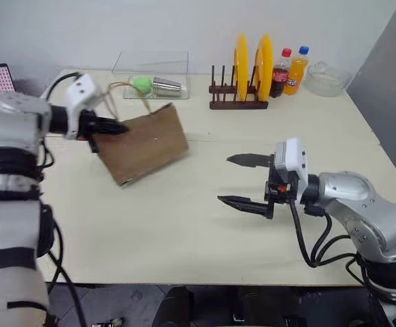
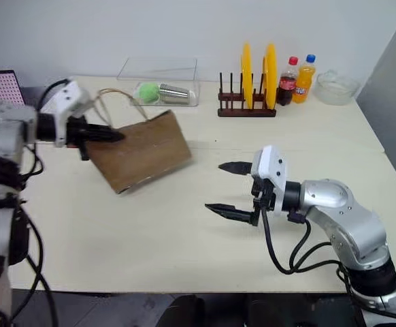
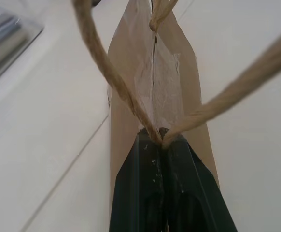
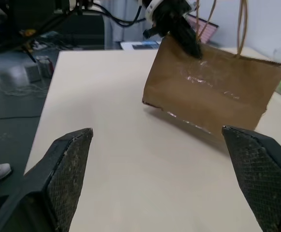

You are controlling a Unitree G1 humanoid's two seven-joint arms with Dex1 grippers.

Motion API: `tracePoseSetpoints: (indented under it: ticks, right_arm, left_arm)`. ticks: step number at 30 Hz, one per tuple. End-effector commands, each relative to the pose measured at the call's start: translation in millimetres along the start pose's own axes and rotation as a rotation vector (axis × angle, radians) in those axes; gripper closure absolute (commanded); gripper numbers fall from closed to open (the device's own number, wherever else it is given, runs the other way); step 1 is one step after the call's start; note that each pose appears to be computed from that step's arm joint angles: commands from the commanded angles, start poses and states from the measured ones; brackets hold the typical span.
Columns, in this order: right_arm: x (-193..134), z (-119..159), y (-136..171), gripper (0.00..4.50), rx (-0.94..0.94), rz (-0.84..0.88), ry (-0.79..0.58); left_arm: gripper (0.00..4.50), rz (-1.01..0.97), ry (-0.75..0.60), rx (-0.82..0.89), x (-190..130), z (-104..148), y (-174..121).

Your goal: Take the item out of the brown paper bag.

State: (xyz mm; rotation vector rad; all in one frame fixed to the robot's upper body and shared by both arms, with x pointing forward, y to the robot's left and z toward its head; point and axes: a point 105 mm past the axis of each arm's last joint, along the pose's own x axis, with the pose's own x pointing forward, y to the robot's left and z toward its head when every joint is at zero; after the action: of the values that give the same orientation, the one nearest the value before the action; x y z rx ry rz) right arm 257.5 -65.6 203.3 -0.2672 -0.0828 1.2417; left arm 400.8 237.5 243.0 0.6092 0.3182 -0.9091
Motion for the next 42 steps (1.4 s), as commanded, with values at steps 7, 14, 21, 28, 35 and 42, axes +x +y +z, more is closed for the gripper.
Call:
tracePoseSetpoints:
  ticks: [7, 14, 21, 28, 35, 42]
  right_arm:
    - [-14.8, -8.3, 17.0, 0.00, -0.009, -0.245, 0.028]
    - [-18.1, -9.3, 27.8, 0.00, 0.025, -0.320, 0.026]
    - [-20.6, -9.0, 32.1, 0.00, 0.033, -0.370, 0.031]
    - [-20.3, -8.3, 31.6, 0.00, 0.028, -0.385, 0.035]
    - [-16.9, -7.9, 28.9, 0.00, 0.018, -0.375, 0.034]
    - [-13.9, -6.2, 22.0, 0.00, -0.009, -0.363, 0.050]
  left_arm:
    - [4.42, -0.086, -0.047, 0.365, 69.5, 85.2, -17.3]
    - [4.42, -0.083, -0.058, 0.418, 101.3, 106.9, -31.4]
    - [4.42, -0.093, -0.081, 0.428, 117.5, 107.0, -41.5]
    - [4.22, -0.066, -0.071, 0.469, 121.0, 103.4, -41.1]
    - [2.23, -0.044, -0.047, 0.501, 114.6, 98.5, -35.1]
    - [1.35, -0.030, -0.072, 0.466, 93.3, 95.1, -23.2]
